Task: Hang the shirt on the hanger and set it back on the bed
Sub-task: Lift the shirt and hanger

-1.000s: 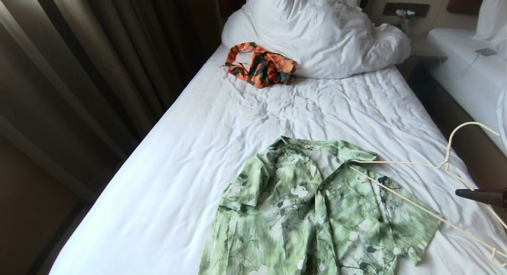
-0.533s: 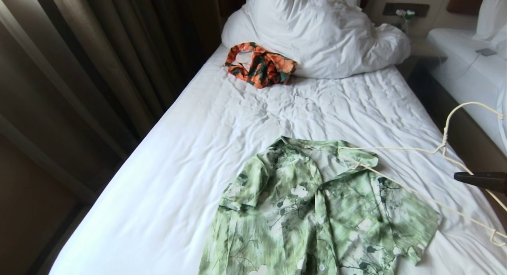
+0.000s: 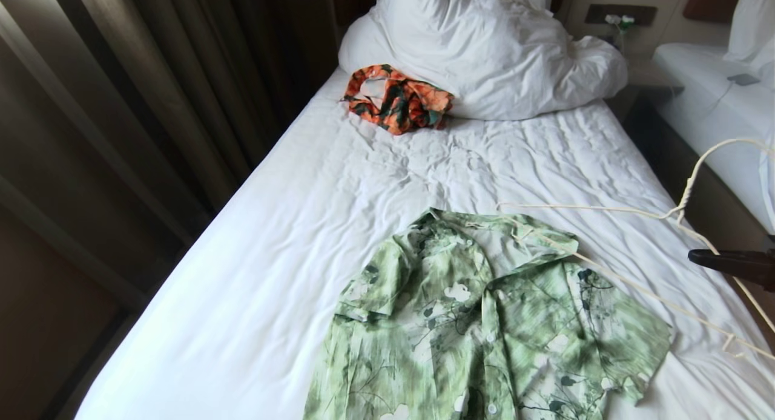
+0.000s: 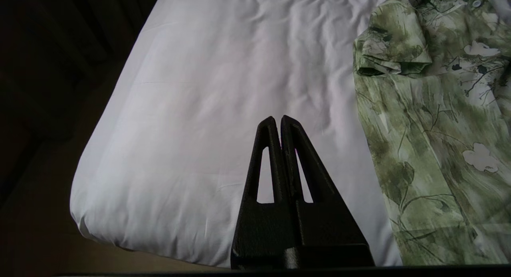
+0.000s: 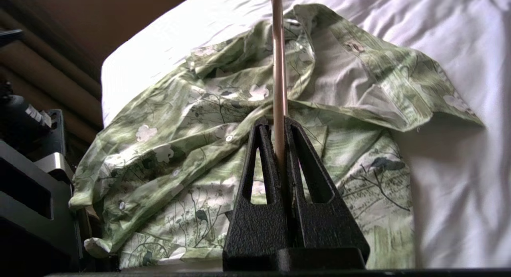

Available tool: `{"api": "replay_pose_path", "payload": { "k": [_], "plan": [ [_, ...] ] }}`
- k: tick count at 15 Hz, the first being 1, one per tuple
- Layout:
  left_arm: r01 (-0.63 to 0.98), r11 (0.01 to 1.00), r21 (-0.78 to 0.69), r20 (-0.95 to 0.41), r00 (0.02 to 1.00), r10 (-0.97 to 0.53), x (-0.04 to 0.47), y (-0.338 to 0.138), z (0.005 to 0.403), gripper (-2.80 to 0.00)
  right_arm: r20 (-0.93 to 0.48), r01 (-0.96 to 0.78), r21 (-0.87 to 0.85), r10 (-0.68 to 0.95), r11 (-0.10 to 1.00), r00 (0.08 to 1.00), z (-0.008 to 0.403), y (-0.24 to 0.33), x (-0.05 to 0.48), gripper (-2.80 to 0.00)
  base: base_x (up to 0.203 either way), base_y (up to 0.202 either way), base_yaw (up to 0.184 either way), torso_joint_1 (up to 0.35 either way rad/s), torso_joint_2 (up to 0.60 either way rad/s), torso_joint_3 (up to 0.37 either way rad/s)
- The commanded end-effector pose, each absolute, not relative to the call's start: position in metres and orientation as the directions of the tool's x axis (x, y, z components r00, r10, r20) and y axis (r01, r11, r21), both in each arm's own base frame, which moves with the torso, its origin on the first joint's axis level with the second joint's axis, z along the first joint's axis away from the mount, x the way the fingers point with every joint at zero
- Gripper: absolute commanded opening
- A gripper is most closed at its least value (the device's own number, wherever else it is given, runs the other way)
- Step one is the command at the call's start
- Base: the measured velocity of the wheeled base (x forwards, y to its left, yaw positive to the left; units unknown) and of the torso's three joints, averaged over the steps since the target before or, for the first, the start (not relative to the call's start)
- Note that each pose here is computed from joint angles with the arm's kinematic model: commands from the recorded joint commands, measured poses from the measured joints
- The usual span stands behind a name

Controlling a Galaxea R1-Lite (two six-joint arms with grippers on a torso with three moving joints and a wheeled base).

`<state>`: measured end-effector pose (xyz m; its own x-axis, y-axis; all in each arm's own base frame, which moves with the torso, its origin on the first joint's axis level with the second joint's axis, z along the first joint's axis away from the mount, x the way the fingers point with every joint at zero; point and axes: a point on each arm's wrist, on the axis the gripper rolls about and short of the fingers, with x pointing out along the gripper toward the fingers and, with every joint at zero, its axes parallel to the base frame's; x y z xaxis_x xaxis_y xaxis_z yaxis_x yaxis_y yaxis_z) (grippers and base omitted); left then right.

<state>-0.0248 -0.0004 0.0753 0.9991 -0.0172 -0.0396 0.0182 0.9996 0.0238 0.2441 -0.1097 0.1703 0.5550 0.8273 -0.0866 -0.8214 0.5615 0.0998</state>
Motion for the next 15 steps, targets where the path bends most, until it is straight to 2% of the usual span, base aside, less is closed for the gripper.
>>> {"api": "replay_pose_path", "payload": {
  "k": [1,4,8,15],
  "plan": [
    [0.018,1.000,0.024,-0.041,0.999,-0.017,-0.025,0.000,0.075,-2.80,-0.035,-0.858,0.106,0.864,0.503,0.503,0.155,-0.114,0.260,-2.80,0.000,0.000,0.000,0.000,0.00,0.000],
    [0.018,1.000,0.024,-0.041,0.999,-0.017,-0.025,0.000,0.075,-2.80,-0.027,-0.889,0.047,0.890,0.456,0.455,0.145,-0.108,0.279,-2.80,0.000,0.000,0.000,0.000,0.00,0.000],
    [0.019,1.000,0.024,-0.041,0.999,-0.018,-0.025,0.000,0.075,-2.80,-0.027,-0.916,0.049,0.918,0.398,0.397,0.149,-0.088,0.283,-2.80,0.000,0.000,0.000,0.000,0.00,0.000],
    [0.039,0.995,0.091,-0.041,0.999,-0.036,-0.025,-0.001,0.075,-2.80,-0.027,-0.891,0.050,0.893,0.451,0.450,0.148,-0.106,0.280,-2.80,0.000,0.000,0.000,0.000,0.00,0.000]
  ]
}}
